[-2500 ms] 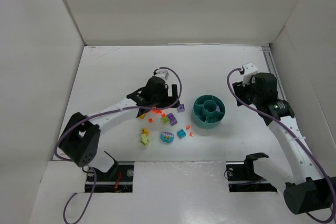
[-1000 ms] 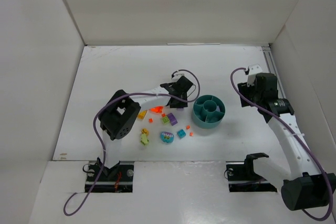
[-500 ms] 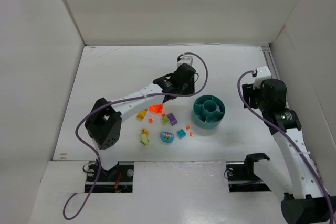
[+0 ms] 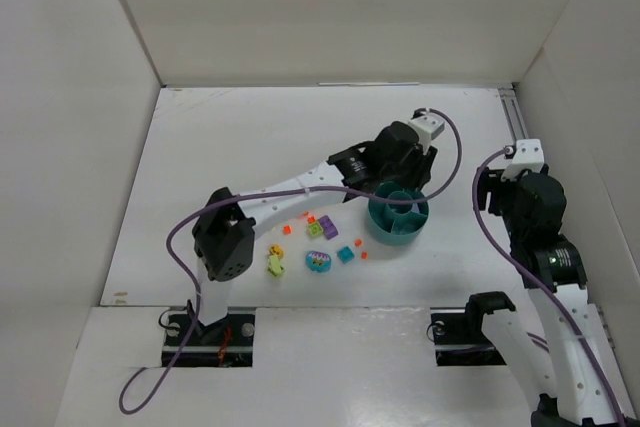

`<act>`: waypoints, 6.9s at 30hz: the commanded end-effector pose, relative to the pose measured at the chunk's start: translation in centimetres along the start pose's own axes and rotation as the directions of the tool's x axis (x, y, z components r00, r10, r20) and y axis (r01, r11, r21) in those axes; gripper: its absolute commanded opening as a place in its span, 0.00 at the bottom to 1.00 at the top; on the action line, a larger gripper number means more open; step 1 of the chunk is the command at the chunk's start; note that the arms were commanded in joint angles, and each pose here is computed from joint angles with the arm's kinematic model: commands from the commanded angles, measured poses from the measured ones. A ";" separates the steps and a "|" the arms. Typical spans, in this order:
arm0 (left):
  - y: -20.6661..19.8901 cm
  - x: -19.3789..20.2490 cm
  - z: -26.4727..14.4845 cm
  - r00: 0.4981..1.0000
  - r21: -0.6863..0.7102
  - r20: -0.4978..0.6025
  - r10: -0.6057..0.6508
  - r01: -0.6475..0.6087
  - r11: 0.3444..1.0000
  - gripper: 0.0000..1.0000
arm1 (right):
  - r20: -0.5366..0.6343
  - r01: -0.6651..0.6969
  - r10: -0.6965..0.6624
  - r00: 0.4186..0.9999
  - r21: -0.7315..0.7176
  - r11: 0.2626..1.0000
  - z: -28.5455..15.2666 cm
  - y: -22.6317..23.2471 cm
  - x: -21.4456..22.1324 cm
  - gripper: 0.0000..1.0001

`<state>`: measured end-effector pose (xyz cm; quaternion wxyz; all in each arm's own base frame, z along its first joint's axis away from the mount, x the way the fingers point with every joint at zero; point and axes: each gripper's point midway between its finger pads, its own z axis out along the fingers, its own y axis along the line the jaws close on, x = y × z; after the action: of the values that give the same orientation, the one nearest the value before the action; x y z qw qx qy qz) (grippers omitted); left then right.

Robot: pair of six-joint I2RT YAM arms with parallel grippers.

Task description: Sort the legos into containers by color

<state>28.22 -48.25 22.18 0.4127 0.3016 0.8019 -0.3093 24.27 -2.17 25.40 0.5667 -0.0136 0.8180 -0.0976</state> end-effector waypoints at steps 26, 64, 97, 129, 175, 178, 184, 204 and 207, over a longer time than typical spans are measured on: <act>-1.2 4.8 4.1 0.959 0.128 -0.141 0.248 -0.230 0.965 0.48 | 0.012 -0.030 0.029 1.000 0.052 0.998 0.9 -0.7 -0.3 0.79; 22.0 12.0 -20.0 0.784 -0.492 0.319 -0.533 0.618 0.613 1.00 | 0.208 0.553 -0.626 0.752 -0.716 0.426 -2.3 32.7 2.6 0.76; 24.7 15.2 -22.5 0.770 -0.538 0.380 -0.513 0.635 0.554 1.00 | -0.035 0.409 -0.646 0.762 -0.748 0.523 3.5 39.8 14.0 0.74; 24.6 14.7 -23.1 0.761 -0.524 0.408 -0.505 0.648 0.553 1.00 | 0.229 0.397 -0.367 0.902 -0.774 0.494 3.0 37.1 1.4 0.33; 24.0 12.8 -19.6 0.769 -0.458 0.339 -0.541 0.638 0.619 1.00 | -0.082 0.114 -0.224 0.971 -0.664 0.739 7.3 16.2 5.8 0.44; 24.0 13.0 -19.4 0.770 -0.457 0.328 -0.548 0.637 0.621 1.00 | -0.091 0.110 -0.227 0.970 -0.665 0.739 7.2 16.2 6.0 0.48; 24.0 13.2 -19.2 0.770 -0.463 0.322 -0.551 0.636 0.618 1.00 | -0.101 0.109 -0.231 0.968 -0.660 0.744 7.2 16.0 6.2 0.52; 23.7 13.3 -18.3 0.769 -0.437 0.300 -0.565 0.637 0.634 1.00 | -0.033 0.104 -0.180 0.983 -0.708 0.698 6.8 17.4 4.2 0.40; 23.7 13.3 -18.1 0.768 -0.431 0.296 -0.568 0.638 0.639 1.00 | -0.010 0.114 -0.171 0.985 -0.705 0.700 7.0 17.4 3.6 0.40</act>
<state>29.40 -15.79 10.90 0.3754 -0.1315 0.8962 -0.1965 29.76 12.33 14.10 0.4339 -0.2785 0.8416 0.1611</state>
